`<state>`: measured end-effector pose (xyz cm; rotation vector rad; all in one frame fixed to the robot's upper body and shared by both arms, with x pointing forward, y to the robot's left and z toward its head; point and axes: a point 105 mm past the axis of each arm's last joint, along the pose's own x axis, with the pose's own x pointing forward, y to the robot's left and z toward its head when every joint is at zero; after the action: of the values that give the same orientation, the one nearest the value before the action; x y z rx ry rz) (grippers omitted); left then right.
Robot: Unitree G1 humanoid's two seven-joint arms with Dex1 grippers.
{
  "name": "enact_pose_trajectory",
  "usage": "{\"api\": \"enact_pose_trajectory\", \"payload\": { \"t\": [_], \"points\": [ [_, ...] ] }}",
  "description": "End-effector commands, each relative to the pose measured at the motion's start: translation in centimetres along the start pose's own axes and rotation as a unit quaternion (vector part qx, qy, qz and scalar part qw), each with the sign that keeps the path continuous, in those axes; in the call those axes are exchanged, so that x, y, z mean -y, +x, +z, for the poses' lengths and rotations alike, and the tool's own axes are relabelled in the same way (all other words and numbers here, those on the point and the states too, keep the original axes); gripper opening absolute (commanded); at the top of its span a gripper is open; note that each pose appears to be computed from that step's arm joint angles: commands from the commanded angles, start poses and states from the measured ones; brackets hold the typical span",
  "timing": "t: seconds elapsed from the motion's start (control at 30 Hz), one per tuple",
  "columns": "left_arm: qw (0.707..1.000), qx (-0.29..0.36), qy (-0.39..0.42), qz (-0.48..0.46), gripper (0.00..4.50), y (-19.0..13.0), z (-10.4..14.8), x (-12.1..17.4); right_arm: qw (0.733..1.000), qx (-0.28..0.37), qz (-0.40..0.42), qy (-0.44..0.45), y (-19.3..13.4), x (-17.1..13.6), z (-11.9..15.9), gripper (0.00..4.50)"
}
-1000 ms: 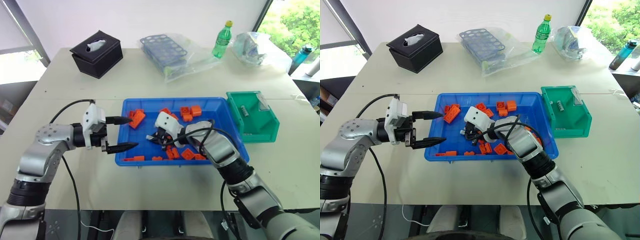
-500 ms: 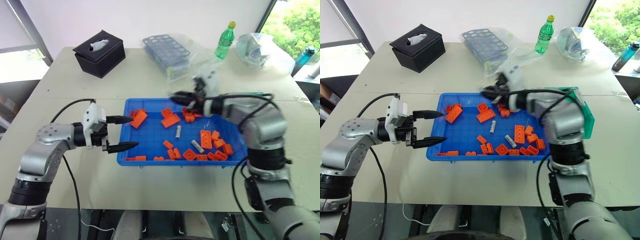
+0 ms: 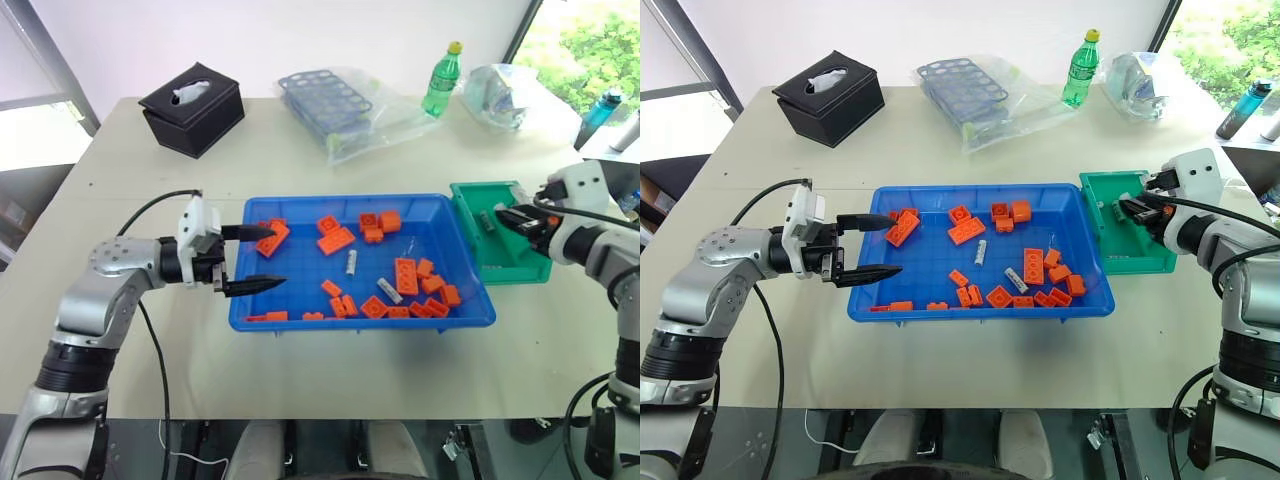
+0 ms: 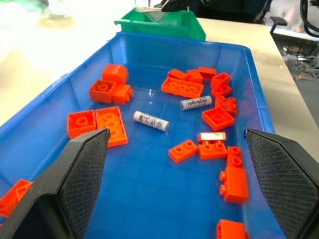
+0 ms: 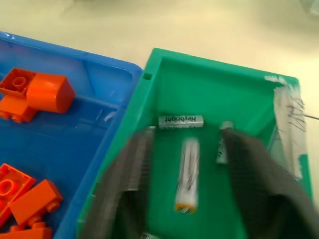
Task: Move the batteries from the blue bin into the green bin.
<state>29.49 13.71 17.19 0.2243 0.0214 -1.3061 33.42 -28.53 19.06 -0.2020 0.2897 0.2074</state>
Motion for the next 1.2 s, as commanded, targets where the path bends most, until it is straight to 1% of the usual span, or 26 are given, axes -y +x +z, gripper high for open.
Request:
{"api": "enact_pose_trajectory", "payload": {
  "t": [0.03, 0.1, 0.17, 0.23, 0.27, 0.3, 0.37, 0.4, 0.47, 0.53, 0.6, 0.73, 0.83, 0.93, 1.13, 1.2],
  "points": [
    [1.0, 0.006, 0.021, -0.007, 4.5, 0.2, 0.9, 0.0, 0.999, 0.043, -0.014, -0.028, -0.4, 0.1, 2.8, 3.21],
    [1.0, 0.006, 0.022, -0.007, 4.5, 0.1, 0.9, 0.0, 0.997, 0.075, 0.011, -0.03, -0.4, -0.9, 4.7, 3.21],
    [1.0, 0.006, 0.022, -0.005, 4.5, 0.0, 0.9, 0.1, 0.992, 0.105, 0.057, -0.041, 0.0, -2.9, 6.3, 3.21],
    [1.0, 0.005, 0.022, -0.003, 4.5, 0.0, 0.9, 0.1, 0.986, 0.122, 0.106, -0.047, 0.8, -5.4, 7.2, 3.21],
    [1.0, 0.005, 0.022, -0.003, 4.5, 0.0, 0.9, 0.1, 0.982, 0.122, 0.137, -0.038, 1.4, -7.0, 7.2, 3.21],
    [1.0, 0.004, 0.023, -0.002, 4.5, 0.0, 0.9, 0.1, 0.979, 0.119, 0.161, -0.026, 1.8, -8.2, 7.0, 3.49],
    [1.0, 0.004, 0.024, -0.001, 4.5, 0.1, 0.9, 0.1, 0.973, 0.107, 0.198, -0.045, 2.8, -10.7, 6.3, 4.07],
    [1.0, 0.005, 0.025, 0.0, 4.5, 0.1, 1.0, 0.1, 0.97, 0.098, 0.215, -0.062, 3.4, -12.1, 5.7, 4.48],
    [1.0, 0.005, 0.027, 0.002, 4.5, 0.0, 1.0, 0.1, 0.96, 0.081, 0.255, -0.089, 4.1, -14.5, 4.3, 4.48],
    [1.0, 0.004, 0.028, 0.005, 4.5, -0.1, 1.0, 0.2, 0.948, 0.066, 0.288, -0.114, 4.5, -16.1, 3.1, 4.48],
    [1.0, 0.003, 0.03, 0.008, 4.5, -0.2, 1.0, 0.2, 0.945, 0.046, 0.298, -0.125, 5.0, -16.8, 1.9, 4.48],
    [0.999, 0.0, 0.032, 0.017, 4.5, -0.5, 0.9, 0.4, 0.947, 0.001, 0.299, -0.115, 5.4, -17.8, -0.1, 4.48],
    [0.999, -0.006, 0.032, 0.021, 4.5, -0.8, 0.6, 0.8, 0.954, -0.013, 0.294, -0.062, 5.1, -18.9, -0.5, 4.48],
    [0.999, -0.007, 0.028, 0.024, 4.5, -0.9, 0.4, 1.1, 0.951, -0.017, 0.308, -0.03, 4.2, -20.4, -0.3, 4.48],
    [0.999, -0.008, 0.026, 0.025, 4.5, -0.9, 0.4, 1.3, 0.953, -0.049, 0.297, -0.014, 3.9, -21.4, -1.7, 4.48],
    [0.999, -0.009, 0.026, 0.023, 4.5, -0.9, 0.4, 1.2, 0.958, -0.052, 0.283, -0.02, 4.3, -21.2, -1.9, 4.48]
  ]
}}
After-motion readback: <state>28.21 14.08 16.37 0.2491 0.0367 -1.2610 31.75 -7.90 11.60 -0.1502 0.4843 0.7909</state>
